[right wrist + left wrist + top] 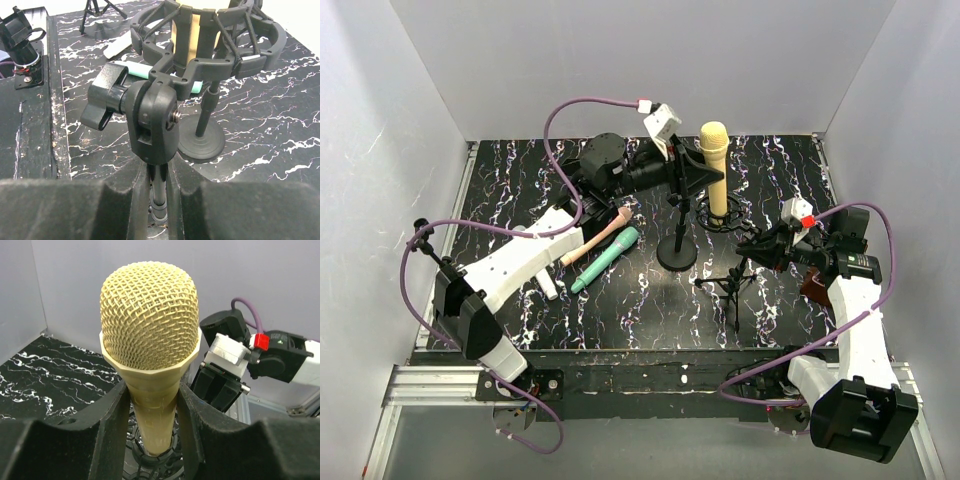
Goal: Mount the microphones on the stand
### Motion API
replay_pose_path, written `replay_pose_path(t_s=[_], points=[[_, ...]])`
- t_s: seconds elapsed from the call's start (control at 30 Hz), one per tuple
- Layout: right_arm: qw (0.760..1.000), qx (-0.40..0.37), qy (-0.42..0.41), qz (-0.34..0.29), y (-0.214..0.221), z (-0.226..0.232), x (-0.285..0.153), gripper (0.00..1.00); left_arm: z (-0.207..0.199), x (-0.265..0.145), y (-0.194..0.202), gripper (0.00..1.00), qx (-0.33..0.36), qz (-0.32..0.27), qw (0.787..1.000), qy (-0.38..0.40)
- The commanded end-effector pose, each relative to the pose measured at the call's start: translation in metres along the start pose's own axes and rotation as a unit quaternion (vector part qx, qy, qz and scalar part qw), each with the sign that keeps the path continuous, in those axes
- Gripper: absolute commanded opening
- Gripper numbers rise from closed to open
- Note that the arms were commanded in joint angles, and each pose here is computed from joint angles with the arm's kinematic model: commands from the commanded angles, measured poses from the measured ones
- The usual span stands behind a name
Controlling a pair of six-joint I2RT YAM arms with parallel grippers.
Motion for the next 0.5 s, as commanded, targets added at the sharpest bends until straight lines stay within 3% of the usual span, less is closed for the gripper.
replay_pose_path(t_s=[0.0,0.27,0.47], points=[[0.995,0.098,0.004,0.031,0.023,0.014,-0.001,0.21,-0.009,0.0,0.017,0.0,0.011,0.031,0.999,0.01],[0.994,0.101,0.004,0.032,0.024,0.014,-0.002,0.21,-0.002,0.0,0.052,0.03,-0.023,0.064,0.998,0.002],[0.994,0.105,0.006,0.031,0.025,0.013,-0.003,0.21,-0.002,-0.006,0.054,0.45,-0.046,0.067,0.997,-0.012]])
Point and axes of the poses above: each gripper's point midway between its finger pads, its own x axis out along the fingers, its own z axis along the line the jaws close on, y = z × x, the point moved 3 cm from there along -x, back along the fingers, and after that the axes turned 9 degrees about -x, right-handed, at the moved point
